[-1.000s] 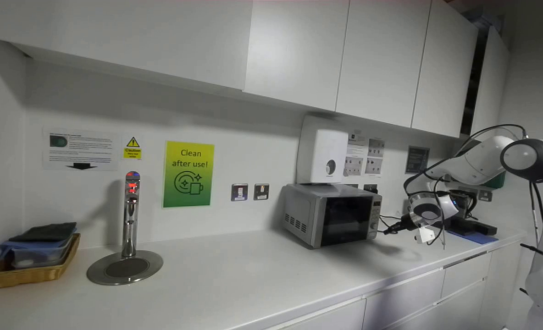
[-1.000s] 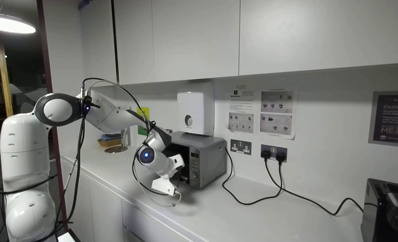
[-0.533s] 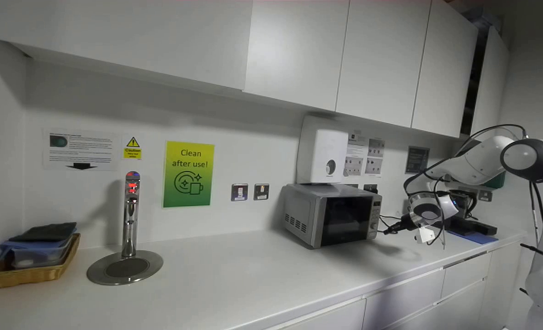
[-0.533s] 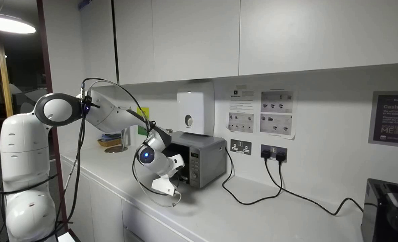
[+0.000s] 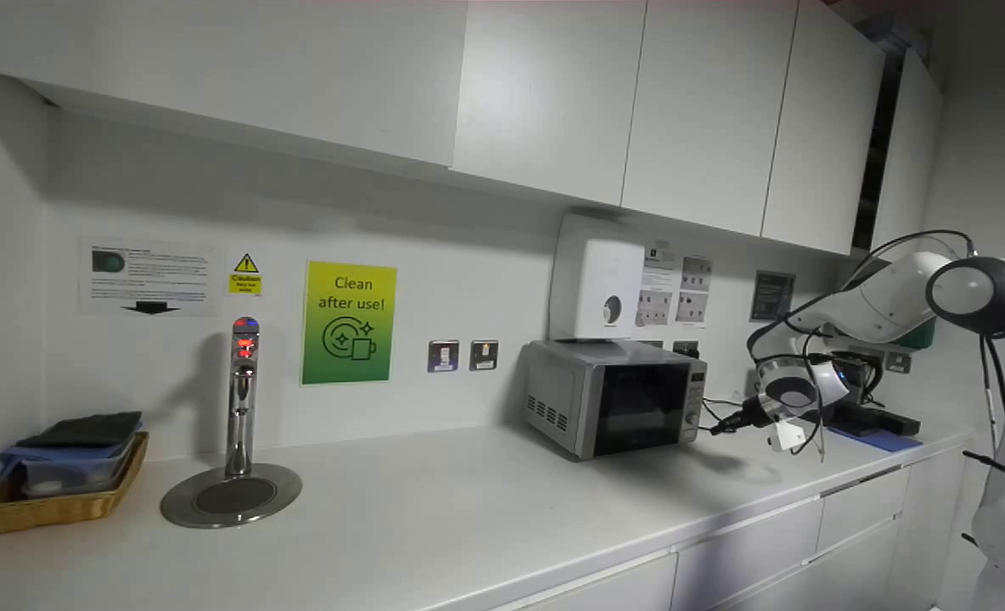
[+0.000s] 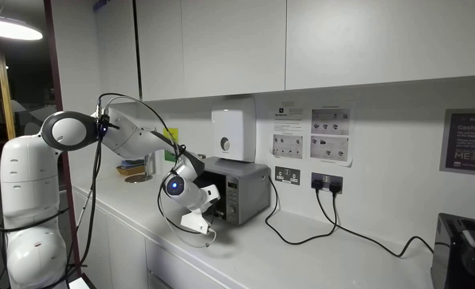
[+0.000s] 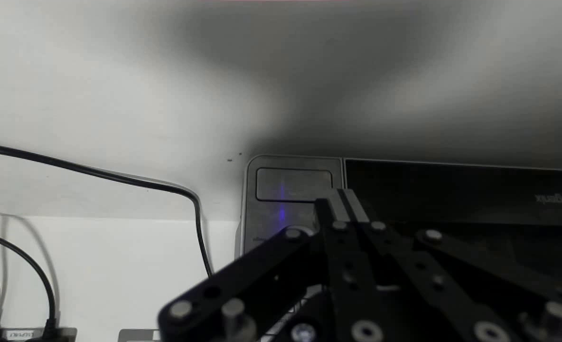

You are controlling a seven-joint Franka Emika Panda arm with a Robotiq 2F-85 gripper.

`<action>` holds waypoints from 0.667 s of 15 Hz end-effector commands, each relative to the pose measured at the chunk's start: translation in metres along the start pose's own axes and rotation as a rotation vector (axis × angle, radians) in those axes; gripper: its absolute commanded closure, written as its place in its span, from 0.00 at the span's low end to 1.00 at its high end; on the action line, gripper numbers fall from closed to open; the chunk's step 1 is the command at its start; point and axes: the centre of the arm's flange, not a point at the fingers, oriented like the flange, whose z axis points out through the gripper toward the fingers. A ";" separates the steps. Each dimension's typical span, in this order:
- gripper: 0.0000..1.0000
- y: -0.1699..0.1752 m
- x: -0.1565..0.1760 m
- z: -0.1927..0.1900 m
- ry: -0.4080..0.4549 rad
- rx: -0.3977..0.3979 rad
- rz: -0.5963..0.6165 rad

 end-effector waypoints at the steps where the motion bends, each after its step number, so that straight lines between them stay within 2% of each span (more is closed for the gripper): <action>1: 1.00 0.002 0.001 0.002 0.009 -0.005 0.000; 10: 1.00 0.004 -0.006 0.005 0.033 -0.024 0.035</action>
